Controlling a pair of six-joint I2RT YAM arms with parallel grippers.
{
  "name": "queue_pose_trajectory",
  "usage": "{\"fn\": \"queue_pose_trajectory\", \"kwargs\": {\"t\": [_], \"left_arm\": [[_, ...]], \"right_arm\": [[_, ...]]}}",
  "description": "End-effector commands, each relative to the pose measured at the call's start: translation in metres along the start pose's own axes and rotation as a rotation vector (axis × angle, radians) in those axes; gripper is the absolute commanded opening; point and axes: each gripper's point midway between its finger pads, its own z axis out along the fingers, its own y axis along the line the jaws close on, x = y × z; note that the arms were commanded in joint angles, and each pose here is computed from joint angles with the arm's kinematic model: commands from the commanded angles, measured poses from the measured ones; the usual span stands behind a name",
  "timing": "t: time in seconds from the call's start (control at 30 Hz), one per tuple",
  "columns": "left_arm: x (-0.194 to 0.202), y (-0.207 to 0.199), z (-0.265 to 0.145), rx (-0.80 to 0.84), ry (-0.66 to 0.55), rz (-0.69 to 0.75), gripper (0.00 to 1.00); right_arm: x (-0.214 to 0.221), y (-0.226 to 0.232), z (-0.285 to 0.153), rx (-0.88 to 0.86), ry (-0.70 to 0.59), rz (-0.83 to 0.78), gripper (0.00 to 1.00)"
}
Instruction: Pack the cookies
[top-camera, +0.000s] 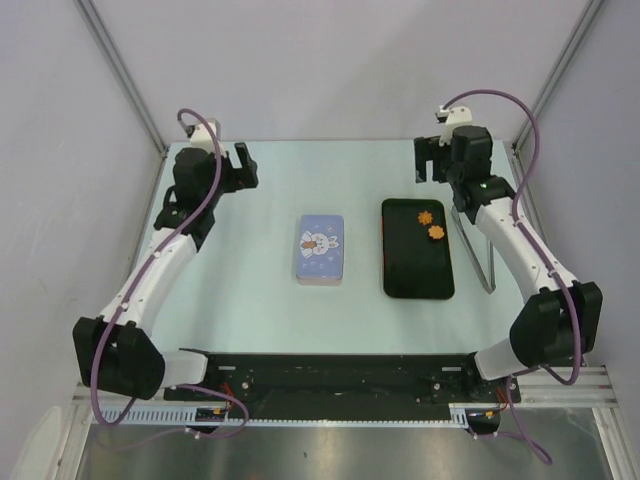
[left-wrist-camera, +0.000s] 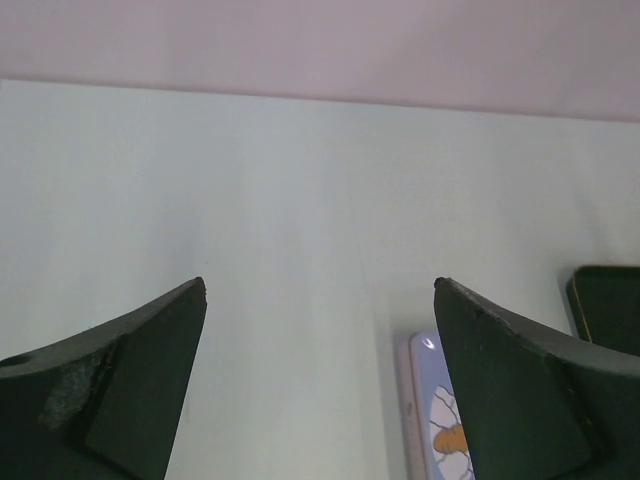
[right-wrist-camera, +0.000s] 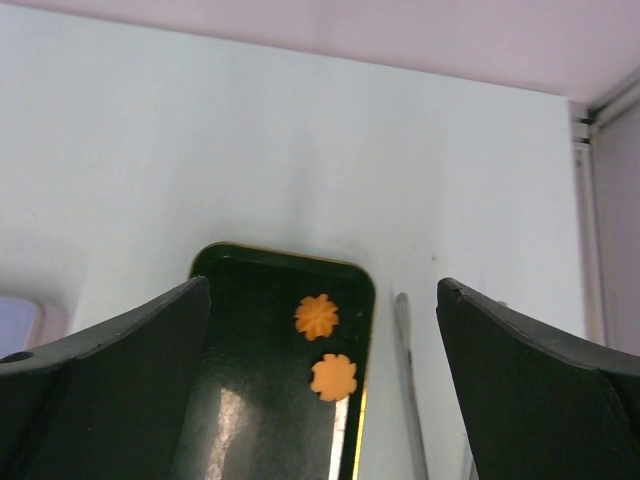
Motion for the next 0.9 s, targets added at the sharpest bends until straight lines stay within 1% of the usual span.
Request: {"fn": "queue_pose_trajectory", "kwargs": {"t": [0.0,0.13,0.33,0.47,0.67,0.87], "left_arm": [[-0.071,0.014,-0.013,-0.043,-0.185,0.054,1.0],[-0.097,0.016,-0.022,-0.045,-0.227,0.087,1.0],[-0.115,0.012,-0.034,-0.026,-0.275,0.108,1.0],[-0.114,0.013,-0.034,-0.03,-0.275,0.106,1.0],[-0.119,0.011,-0.043,-0.018,-0.313,0.109,1.0],[-0.121,0.009,-0.047,-0.007,-0.322,0.106,1.0]], "right_arm": [[-0.051,-0.047,-0.025,0.137,-0.158,0.062,1.0],[-0.062,-0.058,-0.037,0.153,-0.195,0.07,1.0],[-0.073,-0.064,-0.053,0.172,-0.231,0.059,1.0],[-0.078,-0.067,-0.059,0.186,-0.249,0.063,1.0],[-0.089,-0.072,-0.071,0.205,-0.29,0.048,1.0],[-0.092,-0.072,-0.073,0.202,-0.301,0.041,1.0]]}}
